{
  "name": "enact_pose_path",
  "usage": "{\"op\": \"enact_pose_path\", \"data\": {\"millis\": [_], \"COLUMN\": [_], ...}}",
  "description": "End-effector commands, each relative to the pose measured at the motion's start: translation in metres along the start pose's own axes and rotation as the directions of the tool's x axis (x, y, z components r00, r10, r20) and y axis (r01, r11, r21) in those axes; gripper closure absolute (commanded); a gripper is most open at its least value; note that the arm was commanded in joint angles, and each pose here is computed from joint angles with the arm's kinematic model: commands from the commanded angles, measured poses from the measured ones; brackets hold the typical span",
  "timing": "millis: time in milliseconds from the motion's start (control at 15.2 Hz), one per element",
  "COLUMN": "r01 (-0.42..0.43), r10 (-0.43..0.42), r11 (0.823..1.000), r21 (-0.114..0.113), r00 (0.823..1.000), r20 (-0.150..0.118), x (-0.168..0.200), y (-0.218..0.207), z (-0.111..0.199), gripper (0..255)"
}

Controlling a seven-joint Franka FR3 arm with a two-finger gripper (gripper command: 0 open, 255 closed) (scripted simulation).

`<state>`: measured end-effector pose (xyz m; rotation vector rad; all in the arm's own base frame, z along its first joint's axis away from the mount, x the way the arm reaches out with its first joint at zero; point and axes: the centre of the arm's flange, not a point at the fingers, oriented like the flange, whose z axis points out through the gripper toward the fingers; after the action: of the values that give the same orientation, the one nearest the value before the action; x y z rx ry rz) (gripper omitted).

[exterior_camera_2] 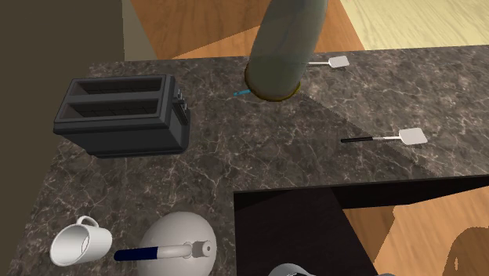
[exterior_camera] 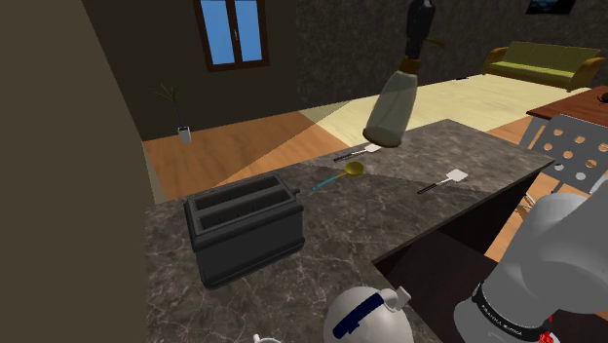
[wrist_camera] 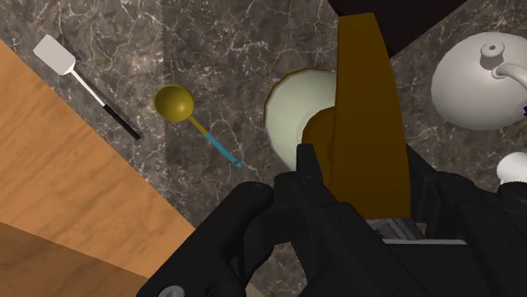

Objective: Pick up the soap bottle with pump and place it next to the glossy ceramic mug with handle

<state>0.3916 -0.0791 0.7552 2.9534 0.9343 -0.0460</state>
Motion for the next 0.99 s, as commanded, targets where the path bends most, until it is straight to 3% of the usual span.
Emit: {"op": "enact_pose_path", "data": {"millis": [0,924], "r01": [-0.001,-0.001], "r10": [0.001,0.001], "r11": [1.0,1.0], "r21": [-0.001,-0.001], "r00": [1.0,1.0], "r20": [0.0,0.0], "x": [0.003,0.023], "y": [-0.026,-0.209], "z": [-0.001,-0.008], "gripper": [255,255]}}
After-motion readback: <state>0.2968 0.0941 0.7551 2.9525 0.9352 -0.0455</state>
